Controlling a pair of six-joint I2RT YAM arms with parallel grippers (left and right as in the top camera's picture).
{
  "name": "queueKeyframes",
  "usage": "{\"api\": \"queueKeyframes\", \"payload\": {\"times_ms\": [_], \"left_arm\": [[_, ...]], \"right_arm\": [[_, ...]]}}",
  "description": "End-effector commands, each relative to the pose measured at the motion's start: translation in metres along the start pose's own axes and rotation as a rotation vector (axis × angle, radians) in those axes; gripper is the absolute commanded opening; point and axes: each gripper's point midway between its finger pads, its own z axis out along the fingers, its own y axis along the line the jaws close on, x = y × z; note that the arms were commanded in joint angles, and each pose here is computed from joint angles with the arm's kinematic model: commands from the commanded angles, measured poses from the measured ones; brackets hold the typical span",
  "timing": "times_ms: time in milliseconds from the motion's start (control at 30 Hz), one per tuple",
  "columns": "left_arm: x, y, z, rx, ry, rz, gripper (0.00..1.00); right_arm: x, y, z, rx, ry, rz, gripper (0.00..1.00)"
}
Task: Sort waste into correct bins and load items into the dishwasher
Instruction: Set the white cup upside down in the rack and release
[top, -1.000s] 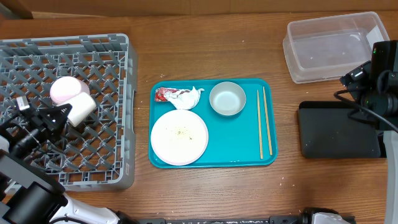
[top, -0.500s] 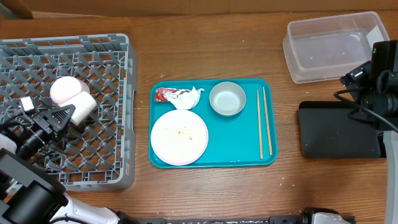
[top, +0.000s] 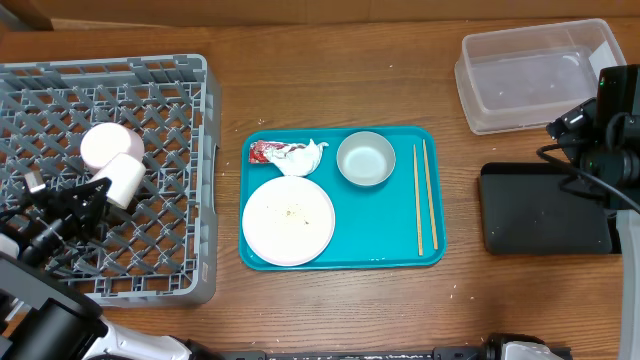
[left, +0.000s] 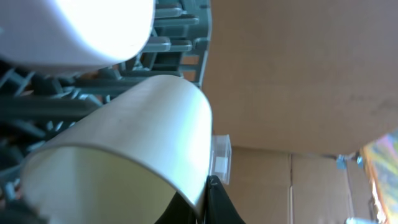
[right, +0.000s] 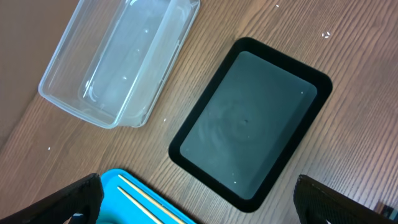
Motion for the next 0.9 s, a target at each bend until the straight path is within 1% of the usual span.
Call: {"api": "queueKeyframes", "payload": {"times_ms": [0,67,133,233,467,633,800,833,867], "left_arm": [[0.008,0.071,-0.02,-0.336,0.003,-0.154,0.12],[0.009,0.078,-0.024,-0.379,-0.008,-0.211,0.21],[0.01,0.083,-0.026,-0.412,-0.018,-0.269,0.23],[0.008,0.082,-0.028,-0.409,-0.036,-0.334,0.27],[-0.007,0.065,-0.046,-0.405,-0.074,-0.372,0.27],[-0.026,0.031,-0.067,-0.411,-0.099,-0.361,0.27],[-0.035,-0.006,-0.086,-0.504,-0.093,-0.309,0.27],[-0.036,-0.015,-0.085,-0.505,-0.083,-0.282,0.25],[-0.035,-0.023,-0.082,-0.506,-0.067,-0.256,0.2]], "right_arm": [[-0.004,0.0,-0.002,-0.003,-0.01,0.013,1.0],[-0.004,0.0,-0.002,-0.003,-0.01,0.013,1.0],[-0.004,0.0,-0.002,-0.003,-0.01,0.013,1.0],[-0.004,0.0,-0.002,-0.003,-0.01,0.013,1.0],[-0.004,0.0,-0.002,-0.003,-0.01,0.013,1.0],[-0.004,0.0,-0.002,-0.003,-0.01,0.013,1.0],[-0.004,0.0,-0.002,-0.003,-0.01,0.013,1.0],[-0.004,0.0,-0.002,-0.003,-0.01,0.013,1.0],[-0.004,0.0,-0.002,-0.003,-0.01,0.013,1.0]]}}
